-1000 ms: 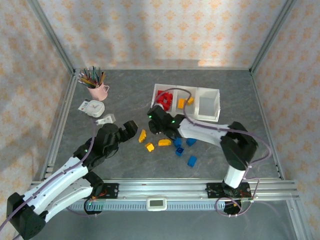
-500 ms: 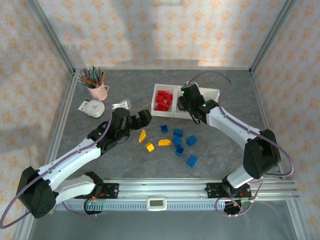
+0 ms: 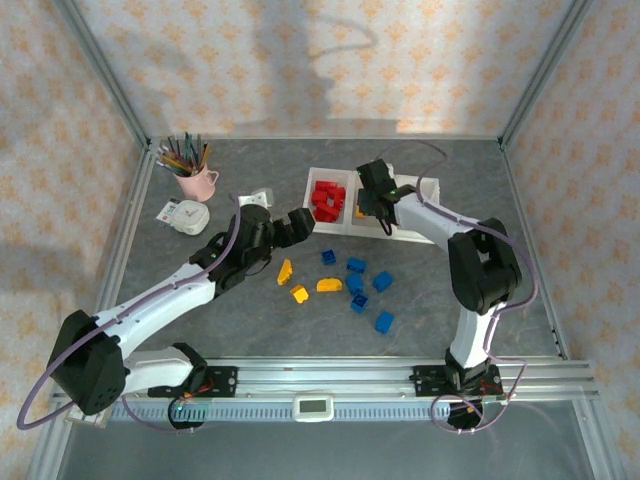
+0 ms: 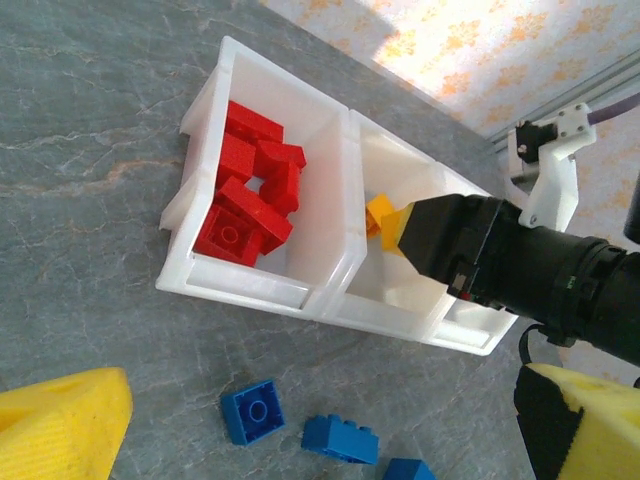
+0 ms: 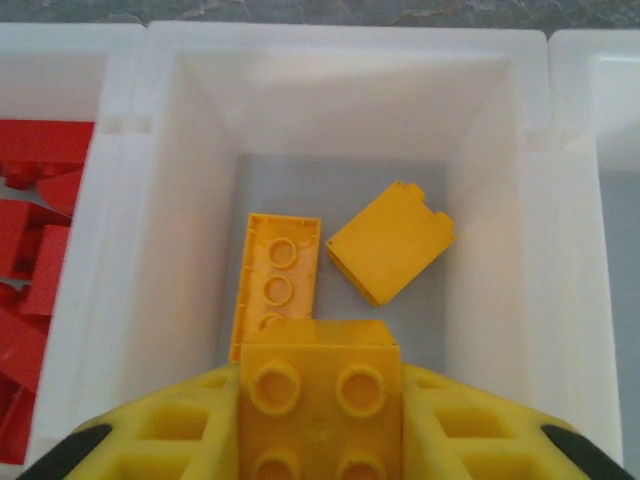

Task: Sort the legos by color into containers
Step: Place the lego in the container, then pick up the lego from the bottom-center of the table.

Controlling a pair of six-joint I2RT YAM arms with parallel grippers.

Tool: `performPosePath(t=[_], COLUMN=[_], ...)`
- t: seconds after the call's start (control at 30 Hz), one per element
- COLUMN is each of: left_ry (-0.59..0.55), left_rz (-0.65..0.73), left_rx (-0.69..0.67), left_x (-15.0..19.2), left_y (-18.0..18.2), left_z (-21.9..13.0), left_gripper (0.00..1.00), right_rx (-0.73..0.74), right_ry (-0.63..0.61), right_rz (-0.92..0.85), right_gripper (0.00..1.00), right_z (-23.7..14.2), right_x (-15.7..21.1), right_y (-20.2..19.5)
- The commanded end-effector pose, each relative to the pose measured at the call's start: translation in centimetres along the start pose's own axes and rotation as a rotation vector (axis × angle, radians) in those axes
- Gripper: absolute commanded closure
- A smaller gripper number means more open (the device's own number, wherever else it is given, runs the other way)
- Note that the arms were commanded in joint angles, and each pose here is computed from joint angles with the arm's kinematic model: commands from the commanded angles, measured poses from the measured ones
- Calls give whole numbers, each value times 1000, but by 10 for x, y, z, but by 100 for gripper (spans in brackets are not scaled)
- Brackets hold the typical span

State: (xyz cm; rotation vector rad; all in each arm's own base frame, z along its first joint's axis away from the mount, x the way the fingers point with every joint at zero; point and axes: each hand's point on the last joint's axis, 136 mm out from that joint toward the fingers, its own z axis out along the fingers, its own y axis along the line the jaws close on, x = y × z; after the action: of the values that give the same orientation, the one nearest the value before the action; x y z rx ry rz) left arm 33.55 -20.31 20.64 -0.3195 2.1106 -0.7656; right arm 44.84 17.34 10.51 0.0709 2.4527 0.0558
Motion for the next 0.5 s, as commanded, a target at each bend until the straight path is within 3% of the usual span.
performPosePath(t=[0.0, 0.17, 0.3, 0.47], left_ry=[-32, -36, -48, -54], left_rz=[15, 27, 38, 27], left_rx=[42, 32, 8, -16], left_x=[-13, -14, -18, -15], left_y=[-15, -14, -10, 1], left_z=[0, -1, -6, -18], left_gripper=[1, 1, 1, 1], right_rx=[38, 0, -35, -115], right_ry=[-53, -70, -86, -84], right_rz=[-2, 1, 1, -41], right_gripper=[59, 50, 49, 46], right_z=[-4, -19, -39, -70], right_x=[-18, -30, -36, -19], right_y=[-6, 0, 5, 27])
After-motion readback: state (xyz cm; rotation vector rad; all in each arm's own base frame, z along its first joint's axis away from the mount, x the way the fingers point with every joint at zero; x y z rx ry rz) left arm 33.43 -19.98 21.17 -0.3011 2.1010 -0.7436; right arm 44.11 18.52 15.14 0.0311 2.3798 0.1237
